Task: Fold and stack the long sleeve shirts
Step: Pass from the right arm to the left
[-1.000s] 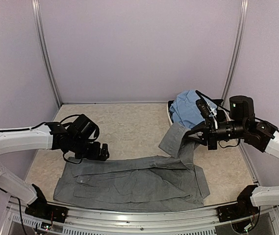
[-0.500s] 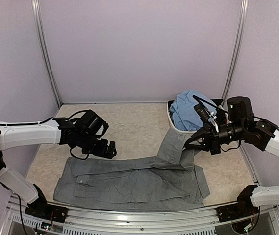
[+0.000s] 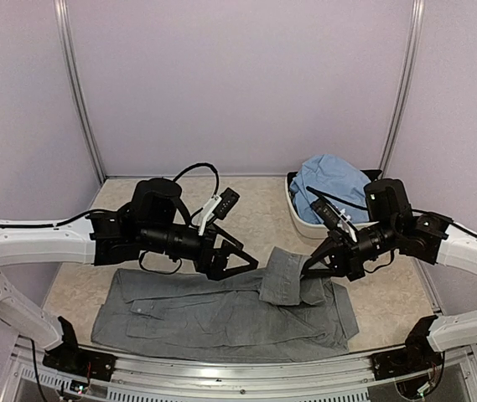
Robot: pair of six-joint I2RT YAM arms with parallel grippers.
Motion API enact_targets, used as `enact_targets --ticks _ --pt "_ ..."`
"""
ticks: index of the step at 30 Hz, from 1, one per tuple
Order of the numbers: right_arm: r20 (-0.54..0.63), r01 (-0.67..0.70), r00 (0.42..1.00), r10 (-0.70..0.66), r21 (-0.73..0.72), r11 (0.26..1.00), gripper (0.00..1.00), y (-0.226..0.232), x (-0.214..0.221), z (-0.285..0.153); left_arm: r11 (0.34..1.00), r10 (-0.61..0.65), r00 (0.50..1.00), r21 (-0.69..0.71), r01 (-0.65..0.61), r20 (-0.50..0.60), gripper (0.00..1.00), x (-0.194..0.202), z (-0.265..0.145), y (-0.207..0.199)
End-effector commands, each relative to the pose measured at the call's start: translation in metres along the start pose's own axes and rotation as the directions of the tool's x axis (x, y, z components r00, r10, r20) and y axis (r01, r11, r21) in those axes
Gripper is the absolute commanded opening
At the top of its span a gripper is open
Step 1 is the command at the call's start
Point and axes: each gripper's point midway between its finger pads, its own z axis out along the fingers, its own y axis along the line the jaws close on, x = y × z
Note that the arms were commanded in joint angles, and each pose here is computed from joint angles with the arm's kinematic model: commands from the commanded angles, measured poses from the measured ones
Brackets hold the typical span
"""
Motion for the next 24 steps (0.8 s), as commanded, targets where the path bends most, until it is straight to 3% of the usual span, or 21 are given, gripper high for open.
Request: enact_targets --ticks 1,14,18,22,24 --pt "0.032 0.050 0.998 -0.046 -0.124 0.991 0.00 0.017 -0.010 0.005 0.957 0.141 0.989 0.247 -0.150 0.054 0.99 -0.015 0.007 -0.045" --pt "0.083 0.112 0.992 -0.098 -0.185 0.976 0.00 0.037 -0.024 -0.002 0.887 0.138 0.990 0.443 -0.132 0.019 0.96 -0.009 0.045 -0.053" --pt "0.079 0.107 0.992 -0.094 -0.177 0.978 0.00 0.035 -0.022 -0.002 0.848 0.145 0.989 0.513 -0.132 0.015 0.78 -0.002 0.044 -0.065" --pt "0.077 0.101 0.993 -0.089 -0.164 0.981 0.00 0.032 -0.022 -0.001 0.825 0.132 0.991 0.555 -0.109 -0.002 0.51 0.002 0.042 -0.068" --pt "0.076 0.099 0.993 -0.088 -0.161 0.982 0.00 0.031 -0.022 -0.001 0.808 0.123 0.992 0.581 -0.094 -0.010 0.31 0.003 0.041 -0.070"
